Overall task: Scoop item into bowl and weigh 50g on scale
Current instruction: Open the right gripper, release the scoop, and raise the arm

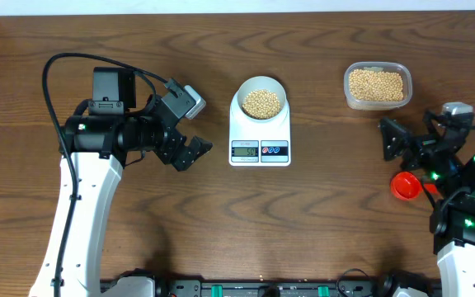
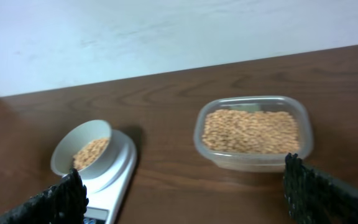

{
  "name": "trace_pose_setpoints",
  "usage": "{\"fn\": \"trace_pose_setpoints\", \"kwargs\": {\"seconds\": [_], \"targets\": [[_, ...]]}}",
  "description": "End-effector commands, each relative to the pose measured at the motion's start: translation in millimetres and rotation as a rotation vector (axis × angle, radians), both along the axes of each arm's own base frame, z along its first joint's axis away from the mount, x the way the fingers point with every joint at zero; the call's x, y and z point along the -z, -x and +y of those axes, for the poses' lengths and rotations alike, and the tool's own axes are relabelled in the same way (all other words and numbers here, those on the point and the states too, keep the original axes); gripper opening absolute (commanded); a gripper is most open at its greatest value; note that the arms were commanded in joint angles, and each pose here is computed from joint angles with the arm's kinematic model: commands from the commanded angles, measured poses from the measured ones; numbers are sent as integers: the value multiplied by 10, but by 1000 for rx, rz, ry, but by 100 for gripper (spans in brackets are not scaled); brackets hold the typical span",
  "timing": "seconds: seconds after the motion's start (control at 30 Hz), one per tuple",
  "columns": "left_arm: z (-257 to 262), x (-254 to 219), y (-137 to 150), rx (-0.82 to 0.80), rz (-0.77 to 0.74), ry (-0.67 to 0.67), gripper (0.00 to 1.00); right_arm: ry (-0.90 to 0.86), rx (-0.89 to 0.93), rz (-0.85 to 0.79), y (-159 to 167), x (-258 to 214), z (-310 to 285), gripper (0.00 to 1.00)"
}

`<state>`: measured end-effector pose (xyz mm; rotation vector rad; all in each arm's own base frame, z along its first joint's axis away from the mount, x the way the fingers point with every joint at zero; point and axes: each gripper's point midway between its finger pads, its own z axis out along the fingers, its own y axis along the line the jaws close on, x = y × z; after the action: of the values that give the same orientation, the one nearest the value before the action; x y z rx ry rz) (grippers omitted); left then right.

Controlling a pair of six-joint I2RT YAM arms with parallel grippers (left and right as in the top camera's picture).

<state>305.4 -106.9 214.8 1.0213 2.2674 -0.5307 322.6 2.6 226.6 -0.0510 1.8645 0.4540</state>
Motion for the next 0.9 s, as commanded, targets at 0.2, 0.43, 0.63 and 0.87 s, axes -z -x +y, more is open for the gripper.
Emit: {"fn": "trace_pose_setpoints", "kwargs": {"seconds": [0.2,0.43,0.63,0.87], "targets": [[19,-119,-36,-8,-34,-3,98,-59,-18,55,37,57,75,99],[19,-119,-36,-8,-34,-3,98,-17,-92,25,71,35,169,99],[19,-119,-36,-8,-34,-3,98,25,-155,-5,87,10,307,99],[19,-119,-36,-8,-34,-3,98,64,-174,-9,82,34,388,99]]}}
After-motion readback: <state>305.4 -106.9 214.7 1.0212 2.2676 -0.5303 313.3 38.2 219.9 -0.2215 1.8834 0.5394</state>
